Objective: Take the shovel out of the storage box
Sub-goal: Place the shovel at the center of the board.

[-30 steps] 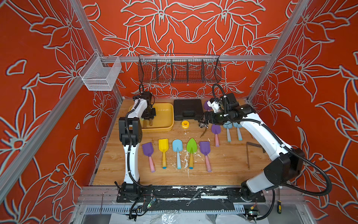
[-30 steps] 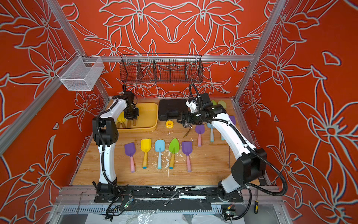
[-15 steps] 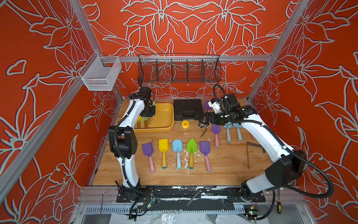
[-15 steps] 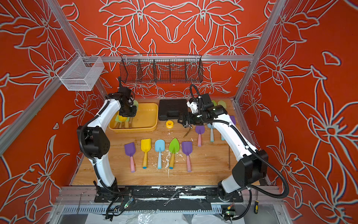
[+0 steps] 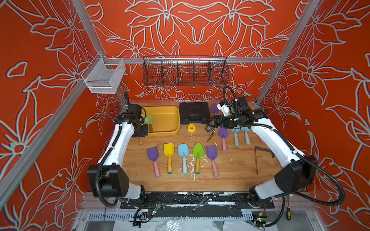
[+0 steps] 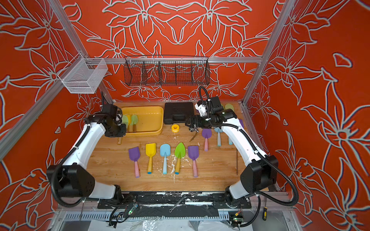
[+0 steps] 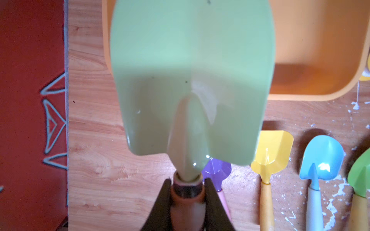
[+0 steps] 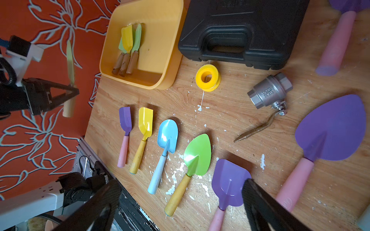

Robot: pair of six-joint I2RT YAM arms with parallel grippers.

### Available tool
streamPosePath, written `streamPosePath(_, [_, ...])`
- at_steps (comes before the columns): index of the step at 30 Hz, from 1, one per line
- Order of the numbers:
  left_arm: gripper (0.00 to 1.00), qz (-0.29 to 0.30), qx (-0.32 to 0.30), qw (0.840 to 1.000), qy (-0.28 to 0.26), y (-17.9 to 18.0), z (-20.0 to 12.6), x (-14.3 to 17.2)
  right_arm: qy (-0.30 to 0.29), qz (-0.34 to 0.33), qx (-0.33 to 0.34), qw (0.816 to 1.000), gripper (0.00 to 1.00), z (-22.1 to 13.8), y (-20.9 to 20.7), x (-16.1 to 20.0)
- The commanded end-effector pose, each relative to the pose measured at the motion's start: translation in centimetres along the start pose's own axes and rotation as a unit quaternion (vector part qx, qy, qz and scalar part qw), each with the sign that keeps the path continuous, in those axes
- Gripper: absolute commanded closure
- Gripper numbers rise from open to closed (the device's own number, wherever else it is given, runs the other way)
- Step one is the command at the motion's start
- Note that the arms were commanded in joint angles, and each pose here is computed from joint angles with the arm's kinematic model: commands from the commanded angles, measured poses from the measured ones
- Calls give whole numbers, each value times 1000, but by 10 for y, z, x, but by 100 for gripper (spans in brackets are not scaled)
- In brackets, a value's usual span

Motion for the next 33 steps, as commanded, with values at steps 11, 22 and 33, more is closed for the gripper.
streamPosePath(11, [100, 39, -28, 998, -29, 14, 9, 74, 10, -7, -34, 999, 3, 8, -10, -8])
streamPosePath(22, [100, 76, 5, 995, 61, 14, 51, 107, 15, 3, -42, 999, 3, 14, -18, -13])
streamPosePath(33, [100, 81, 20, 985, 148, 16, 86, 115, 10, 7, -40, 999, 3, 12, -25, -16])
Point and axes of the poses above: each gripper's point midway between its finger pads, its own z axis out along the fingers, its own y axis along the line the jaws close on, x = y × z, the point moved 10 cm from there along -z, back along the fingers, and after that the axes turned 11 degrees about z, right-handed, at the moved point
